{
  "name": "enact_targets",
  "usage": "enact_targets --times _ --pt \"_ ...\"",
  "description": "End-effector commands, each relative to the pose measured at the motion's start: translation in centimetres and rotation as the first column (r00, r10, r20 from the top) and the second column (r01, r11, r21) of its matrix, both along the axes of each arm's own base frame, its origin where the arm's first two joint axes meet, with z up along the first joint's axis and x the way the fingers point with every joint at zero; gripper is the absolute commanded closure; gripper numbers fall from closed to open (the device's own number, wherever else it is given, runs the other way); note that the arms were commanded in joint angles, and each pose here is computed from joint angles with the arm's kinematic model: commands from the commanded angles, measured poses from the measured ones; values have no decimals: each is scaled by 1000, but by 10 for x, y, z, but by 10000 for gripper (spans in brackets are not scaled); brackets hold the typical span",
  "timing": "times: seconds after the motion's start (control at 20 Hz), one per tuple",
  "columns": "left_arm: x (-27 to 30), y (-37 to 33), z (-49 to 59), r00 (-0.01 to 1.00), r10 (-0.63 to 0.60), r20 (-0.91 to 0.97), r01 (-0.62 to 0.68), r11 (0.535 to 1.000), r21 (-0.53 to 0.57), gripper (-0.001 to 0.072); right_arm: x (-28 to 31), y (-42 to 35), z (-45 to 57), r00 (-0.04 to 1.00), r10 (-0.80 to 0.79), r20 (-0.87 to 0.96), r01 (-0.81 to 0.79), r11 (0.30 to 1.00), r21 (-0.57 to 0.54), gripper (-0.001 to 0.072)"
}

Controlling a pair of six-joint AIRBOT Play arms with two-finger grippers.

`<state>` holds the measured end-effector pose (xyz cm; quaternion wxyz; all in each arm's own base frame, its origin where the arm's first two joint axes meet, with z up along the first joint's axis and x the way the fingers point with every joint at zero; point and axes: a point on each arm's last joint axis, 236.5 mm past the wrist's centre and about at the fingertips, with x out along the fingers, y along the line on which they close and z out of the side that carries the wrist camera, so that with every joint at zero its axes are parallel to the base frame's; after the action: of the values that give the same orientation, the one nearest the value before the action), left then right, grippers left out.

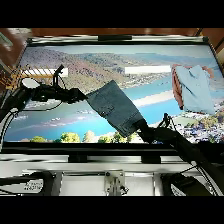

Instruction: Fold the shirts.

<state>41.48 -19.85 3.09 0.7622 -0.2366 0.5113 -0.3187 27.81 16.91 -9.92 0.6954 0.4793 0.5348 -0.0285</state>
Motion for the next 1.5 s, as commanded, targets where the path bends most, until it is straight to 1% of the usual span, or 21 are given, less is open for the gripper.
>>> enact_targets --times 0.0,0.25,0.3,0.35,0.4,0.45,0.5,0.55,0.65,0.75,0.9,1.0,1.15,1.25,1.35,1.45 --pt "0 0 1 1000 0 2 0 1000 1 296 14 8 -8 998 -53 28 53 999 -11 24" --pt "0 0 1 1000 0 2 0 1000 0 296 42 26 5 998 -38 44 37 999 8 36" --pt "0 0 1 1000 0 2 0 1000 0 296 48 30 9 998 -27 55 26 1000 10 142" --pt "0 0 1 1000 0 2 0 1000 0 296 55 32 13 997 -15 72 15 1000 7 278" --pt "0 0 1 1000 1 2 -1 1000 0 295 61 34 15 996 -9 84 9 1000 3 335" --pt "0 0 1 1000 1 2 -1 1000 0 296 67 36 17 996 6 94 -5 1000 -8 410" --pt "0 0 1 1000 1 2 -1 1000 0 296 71 38 19 994 23 104 -21 1000 -15 529" --pt "0 0 1 1000 1 2 -1 1000 0 296 76 40 23 992 51 118 -48 999 -23 629" --pt "1 1 1 1000 3 4 -3 1000 1 295 94 38 45 976 128 176 -122 991 -46 628" --pt "1 1 1 1000 3 4 -3 1000 1 295 121 24 77 956 167 243 -157 986 -59 628" --pt "1 1 1 1000 3 4 -3 1000 1 296 175 -27 141 921 106 376 -83 994 -76 628" --pt "1 1 1 1000 3 3 -3 1000 1 296 210 -75 190 873 34 487 17 995 -99 628" --pt "0 0 1 1000 1 0 -1 1000 0 296 247 -157 265 750 -57 659 206 967 -150 628" --pt "0 0 1 1000 1 -2 -1 1000 -1 296 256 -212 305 661 -119 741 346 924 -160 628" --pt "0 0 1 1000 1 -2 -1 1000 -1 296 256 -268 334 575 -189 796 482 864 -144 628" --pt "-1 -1 1 1000 0 -2 0 1000 -1 295 252 -313 353 504 -223 834 583 800 -138 628"
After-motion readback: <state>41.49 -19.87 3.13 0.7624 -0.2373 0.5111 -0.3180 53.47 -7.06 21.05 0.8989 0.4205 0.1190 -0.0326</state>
